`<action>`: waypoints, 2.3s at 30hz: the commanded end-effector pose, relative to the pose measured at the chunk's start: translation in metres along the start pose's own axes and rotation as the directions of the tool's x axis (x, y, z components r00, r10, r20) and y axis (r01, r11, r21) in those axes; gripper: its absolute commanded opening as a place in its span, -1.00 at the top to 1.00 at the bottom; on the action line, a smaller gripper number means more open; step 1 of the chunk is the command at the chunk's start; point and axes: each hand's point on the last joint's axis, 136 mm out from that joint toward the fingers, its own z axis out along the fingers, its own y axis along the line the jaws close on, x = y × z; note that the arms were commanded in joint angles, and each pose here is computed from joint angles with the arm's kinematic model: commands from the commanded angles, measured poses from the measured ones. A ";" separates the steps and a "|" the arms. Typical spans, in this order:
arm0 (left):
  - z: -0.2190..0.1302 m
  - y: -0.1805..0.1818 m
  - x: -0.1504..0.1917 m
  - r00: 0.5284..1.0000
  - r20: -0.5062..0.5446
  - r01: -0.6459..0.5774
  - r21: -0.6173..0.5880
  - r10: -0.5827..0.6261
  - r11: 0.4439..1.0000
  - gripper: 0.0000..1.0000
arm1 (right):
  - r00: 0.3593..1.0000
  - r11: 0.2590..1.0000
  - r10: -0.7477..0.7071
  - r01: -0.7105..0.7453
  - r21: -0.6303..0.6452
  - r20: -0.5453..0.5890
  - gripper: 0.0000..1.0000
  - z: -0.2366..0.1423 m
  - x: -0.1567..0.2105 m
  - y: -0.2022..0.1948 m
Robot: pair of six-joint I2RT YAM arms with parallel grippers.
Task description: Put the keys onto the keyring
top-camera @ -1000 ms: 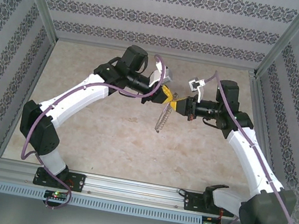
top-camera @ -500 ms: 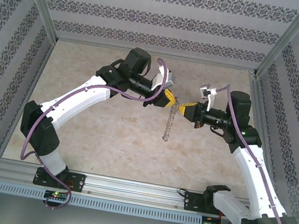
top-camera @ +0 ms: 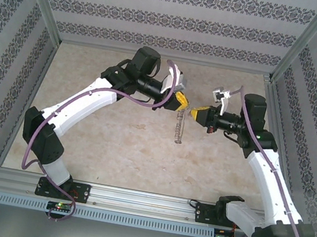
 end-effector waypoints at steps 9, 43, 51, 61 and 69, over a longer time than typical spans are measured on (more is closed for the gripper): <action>0.007 -0.004 -0.003 0.999 -0.005 -0.034 0.044 0.034 0.998 1.00 | 0.996 0.996 -0.085 0.085 -0.002 0.010 1.00 -0.007 -0.014 0.010; 0.009 -0.004 -0.001 1.000 -0.008 -0.028 0.054 0.029 0.998 1.00 | 0.995 0.995 -0.100 0.100 -0.027 -0.010 1.00 0.004 -0.016 0.019; 0.008 -0.004 -0.001 0.999 -0.009 -0.031 0.052 0.032 0.998 1.00 | 0.997 0.994 -0.081 0.082 0.067 -0.017 1.00 -0.002 -0.008 0.006; 0.008 -0.005 0.001 0.999 -0.010 -0.033 0.050 0.034 0.998 1.00 | 0.999 0.991 -0.042 0.040 0.125 0.014 1.00 -0.014 -0.004 -0.001; 0.009 -0.005 0.001 0.999 -0.010 -0.035 0.055 0.035 0.998 1.00 | 0.999 0.999 -0.053 0.053 0.011 0.006 1.00 -0.011 -0.005 0.021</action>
